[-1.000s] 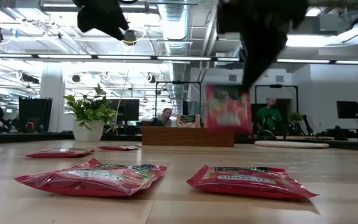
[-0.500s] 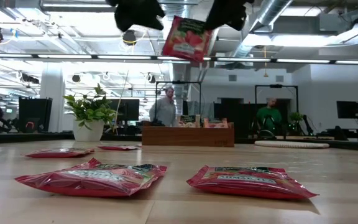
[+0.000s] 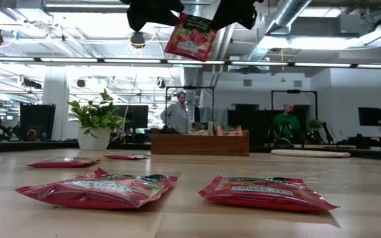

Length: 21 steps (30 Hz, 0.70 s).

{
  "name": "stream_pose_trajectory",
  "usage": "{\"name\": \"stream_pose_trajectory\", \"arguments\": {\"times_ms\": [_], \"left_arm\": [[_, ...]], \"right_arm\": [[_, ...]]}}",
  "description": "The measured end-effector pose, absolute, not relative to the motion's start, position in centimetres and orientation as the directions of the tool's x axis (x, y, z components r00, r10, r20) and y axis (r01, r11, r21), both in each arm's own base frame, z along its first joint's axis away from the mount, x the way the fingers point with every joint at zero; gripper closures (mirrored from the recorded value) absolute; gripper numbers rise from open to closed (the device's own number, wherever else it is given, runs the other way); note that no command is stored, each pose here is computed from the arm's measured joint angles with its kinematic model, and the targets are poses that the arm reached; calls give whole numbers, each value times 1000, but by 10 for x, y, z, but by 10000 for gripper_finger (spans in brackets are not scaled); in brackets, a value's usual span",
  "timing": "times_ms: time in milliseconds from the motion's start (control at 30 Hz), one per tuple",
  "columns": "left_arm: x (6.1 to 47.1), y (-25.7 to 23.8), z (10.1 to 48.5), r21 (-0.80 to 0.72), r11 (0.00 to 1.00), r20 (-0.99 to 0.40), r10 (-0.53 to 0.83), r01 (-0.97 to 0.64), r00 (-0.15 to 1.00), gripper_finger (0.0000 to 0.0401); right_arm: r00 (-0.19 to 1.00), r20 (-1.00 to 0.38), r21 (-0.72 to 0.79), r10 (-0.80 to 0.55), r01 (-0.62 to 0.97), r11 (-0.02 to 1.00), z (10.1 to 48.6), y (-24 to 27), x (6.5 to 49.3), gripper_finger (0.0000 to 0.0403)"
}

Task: Pick & Place Tea
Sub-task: Put the red tea bag into the left section of the wooden organizer

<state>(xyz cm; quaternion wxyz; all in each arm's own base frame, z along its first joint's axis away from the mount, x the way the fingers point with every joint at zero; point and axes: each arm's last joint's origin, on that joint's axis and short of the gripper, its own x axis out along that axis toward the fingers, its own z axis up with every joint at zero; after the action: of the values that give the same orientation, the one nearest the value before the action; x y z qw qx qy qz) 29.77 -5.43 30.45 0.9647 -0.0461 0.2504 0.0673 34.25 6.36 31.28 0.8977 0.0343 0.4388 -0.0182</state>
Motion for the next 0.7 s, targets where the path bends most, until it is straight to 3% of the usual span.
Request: {"name": "stream_pose_trajectory", "arguments": {"times_ms": [700], "left_arm": [[313, -43, 295, -119, 985, -487, 53, -127, 872, 231]], "right_arm": [[633, -774, 19, -18, 50, 999, 314, 63, 344, 403]]}}
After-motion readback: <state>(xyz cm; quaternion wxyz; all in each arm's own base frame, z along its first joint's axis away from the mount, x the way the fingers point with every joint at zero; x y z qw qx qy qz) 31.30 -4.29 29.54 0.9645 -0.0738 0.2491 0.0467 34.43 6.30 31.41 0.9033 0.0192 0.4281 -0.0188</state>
